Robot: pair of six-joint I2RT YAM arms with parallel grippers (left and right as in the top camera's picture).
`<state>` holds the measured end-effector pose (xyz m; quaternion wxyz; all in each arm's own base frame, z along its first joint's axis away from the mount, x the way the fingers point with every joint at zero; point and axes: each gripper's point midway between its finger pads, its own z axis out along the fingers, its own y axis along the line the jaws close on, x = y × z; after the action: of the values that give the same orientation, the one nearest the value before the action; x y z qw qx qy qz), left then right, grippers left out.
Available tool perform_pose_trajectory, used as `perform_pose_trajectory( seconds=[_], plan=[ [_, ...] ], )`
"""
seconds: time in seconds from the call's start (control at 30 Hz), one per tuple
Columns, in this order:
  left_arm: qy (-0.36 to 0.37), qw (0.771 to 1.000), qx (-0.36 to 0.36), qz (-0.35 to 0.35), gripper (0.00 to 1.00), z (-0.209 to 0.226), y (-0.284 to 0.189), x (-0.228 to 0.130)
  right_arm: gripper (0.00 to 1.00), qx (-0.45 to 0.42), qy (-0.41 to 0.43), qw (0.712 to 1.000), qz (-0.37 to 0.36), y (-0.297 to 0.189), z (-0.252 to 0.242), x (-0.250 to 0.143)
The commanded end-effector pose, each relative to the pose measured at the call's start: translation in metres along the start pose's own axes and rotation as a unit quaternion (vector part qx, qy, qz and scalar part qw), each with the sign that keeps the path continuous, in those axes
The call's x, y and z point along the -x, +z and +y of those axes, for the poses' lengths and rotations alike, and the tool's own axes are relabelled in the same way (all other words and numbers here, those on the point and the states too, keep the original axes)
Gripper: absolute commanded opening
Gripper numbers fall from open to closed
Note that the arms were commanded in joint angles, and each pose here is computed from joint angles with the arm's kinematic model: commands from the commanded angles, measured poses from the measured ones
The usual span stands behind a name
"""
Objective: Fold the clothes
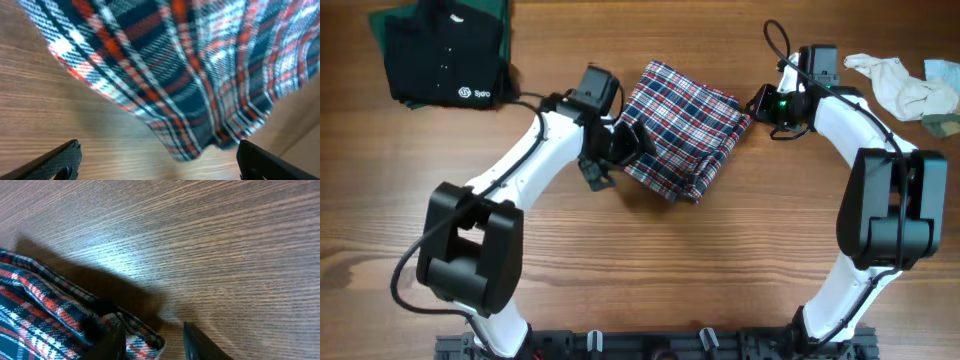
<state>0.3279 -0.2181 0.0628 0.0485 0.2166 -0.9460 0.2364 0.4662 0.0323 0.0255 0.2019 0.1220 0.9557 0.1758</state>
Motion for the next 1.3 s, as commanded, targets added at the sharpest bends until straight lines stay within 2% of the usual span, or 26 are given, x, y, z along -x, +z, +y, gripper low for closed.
perform_pose_trajectory(
  seconds=[0.0,0.13,0.27,0.8,0.83,0.97,1.0,1.03,1.2,1.27],
  plan=[
    [-0.026,0.999,-0.019,0.012,1.0,0.004,0.015,-0.003,0.38,0.004,-0.006,1.0,0.003,0.003,-0.003,0.002],
    [-0.038,0.998,-0.044,0.017,1.0,0.005,0.036,-0.01,0.38,0.004,-0.01,1.0,0.003,0.003,-0.003,0.002],
    [-0.011,0.997,-0.082,0.002,1.0,-0.009,0.046,-0.01,0.38,0.003,-0.015,1.0,0.005,0.003,-0.003,0.001],
    [-0.017,0.993,-0.113,-0.012,1.0,-0.013,0.092,0.011,0.37,0.0,-0.014,1.0,0.016,0.003,-0.005,-0.005],
    [-0.022,0.993,-0.112,-0.014,0.96,-0.01,0.091,0.015,0.34,0.0,-0.014,1.0,0.017,0.003,-0.005,-0.005],
    [-0.066,0.992,-0.108,-0.028,0.52,0.014,0.077,0.044,0.33,-0.001,-0.013,1.0,0.02,0.003,-0.005,-0.007],
    [-0.076,0.992,-0.1,-0.028,0.44,0.025,0.073,0.051,0.34,-0.001,-0.013,1.0,0.02,0.003,-0.005,-0.007],
    [-0.083,0.992,-0.093,-0.026,0.43,0.037,0.069,0.056,0.34,-0.001,-0.013,1.0,0.019,0.003,-0.005,-0.006],
    [-0.078,0.992,-0.094,-0.03,0.21,0.075,0.047,0.082,0.34,0.001,-0.014,1.0,0.014,0.003,-0.004,-0.004],
    [-0.076,0.992,-0.098,-0.036,0.17,0.087,0.039,0.091,0.34,0.001,-0.014,1.0,0.015,0.003,-0.005,-0.004]
  ],
)
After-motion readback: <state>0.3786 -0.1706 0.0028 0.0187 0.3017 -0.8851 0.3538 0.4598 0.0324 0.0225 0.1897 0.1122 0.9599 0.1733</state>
